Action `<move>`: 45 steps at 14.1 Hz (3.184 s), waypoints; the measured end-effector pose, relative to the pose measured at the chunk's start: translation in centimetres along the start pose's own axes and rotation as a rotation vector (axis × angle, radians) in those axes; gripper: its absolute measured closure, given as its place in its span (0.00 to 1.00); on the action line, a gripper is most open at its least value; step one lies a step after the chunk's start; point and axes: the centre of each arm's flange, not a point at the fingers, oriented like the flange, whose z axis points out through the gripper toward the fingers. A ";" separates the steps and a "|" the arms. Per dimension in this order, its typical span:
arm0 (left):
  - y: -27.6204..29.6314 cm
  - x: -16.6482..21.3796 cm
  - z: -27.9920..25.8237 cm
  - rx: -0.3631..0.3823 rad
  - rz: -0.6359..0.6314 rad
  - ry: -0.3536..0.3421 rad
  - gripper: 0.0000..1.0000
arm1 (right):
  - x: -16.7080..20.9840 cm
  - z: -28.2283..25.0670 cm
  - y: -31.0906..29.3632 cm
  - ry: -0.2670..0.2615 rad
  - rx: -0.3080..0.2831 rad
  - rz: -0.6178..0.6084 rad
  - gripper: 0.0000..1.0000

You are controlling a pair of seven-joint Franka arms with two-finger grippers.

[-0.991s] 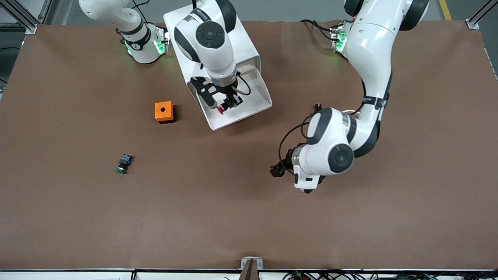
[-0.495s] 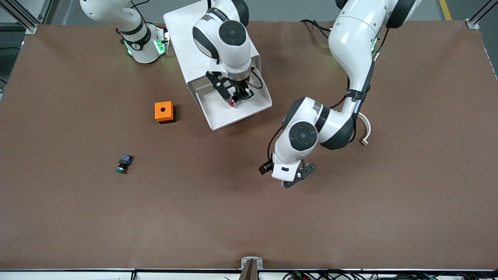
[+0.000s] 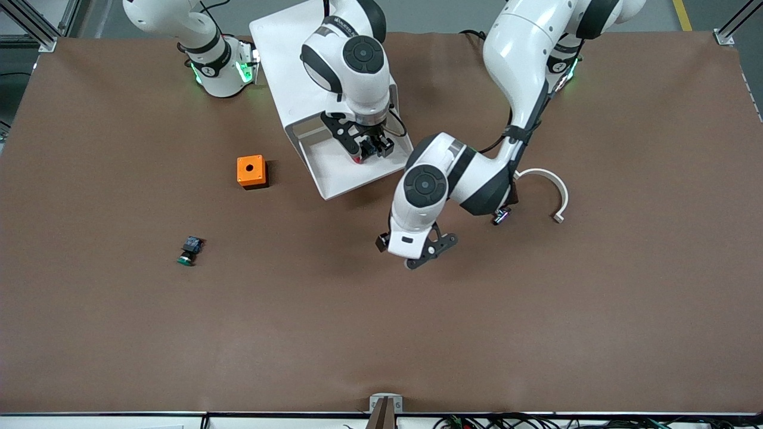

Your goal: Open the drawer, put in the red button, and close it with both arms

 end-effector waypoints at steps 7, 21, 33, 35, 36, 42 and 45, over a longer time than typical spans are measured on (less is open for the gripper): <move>1.3 -6.8 2.1 0.039 0.078 -0.024 0.00 | 9.9 -13.0 -0.8 -0.038 -0.085 -0.324 0.00; 0.8 -14.9 2.1 0.057 0.071 -0.271 0.00 | 43.9 -21.6 12.3 -0.108 -0.047 -0.799 0.00; 0.4 -19.2 4.1 0.050 -0.058 -0.542 0.00 | 53.2 -24.0 21.9 -0.130 -0.071 -0.853 0.00; 0.3 -19.4 4.3 0.048 -0.073 -0.569 0.00 | 53.8 -24.5 22.9 -0.142 -0.077 -0.834 0.00; 0.3 -19.5 4.3 0.047 -0.076 -0.573 0.00 | 54.1 -25.4 23.7 -0.139 -0.073 -0.820 0.00; 0.3 -15.7 3.1 0.010 -0.124 -0.568 0.00 | 51.5 -30.9 24.9 -0.095 -0.038 -0.841 0.00; -0.3 -7.6 0.0 -0.073 -0.213 -0.527 0.00 | 50.1 -31.8 25.4 -0.104 -0.040 -0.851 0.00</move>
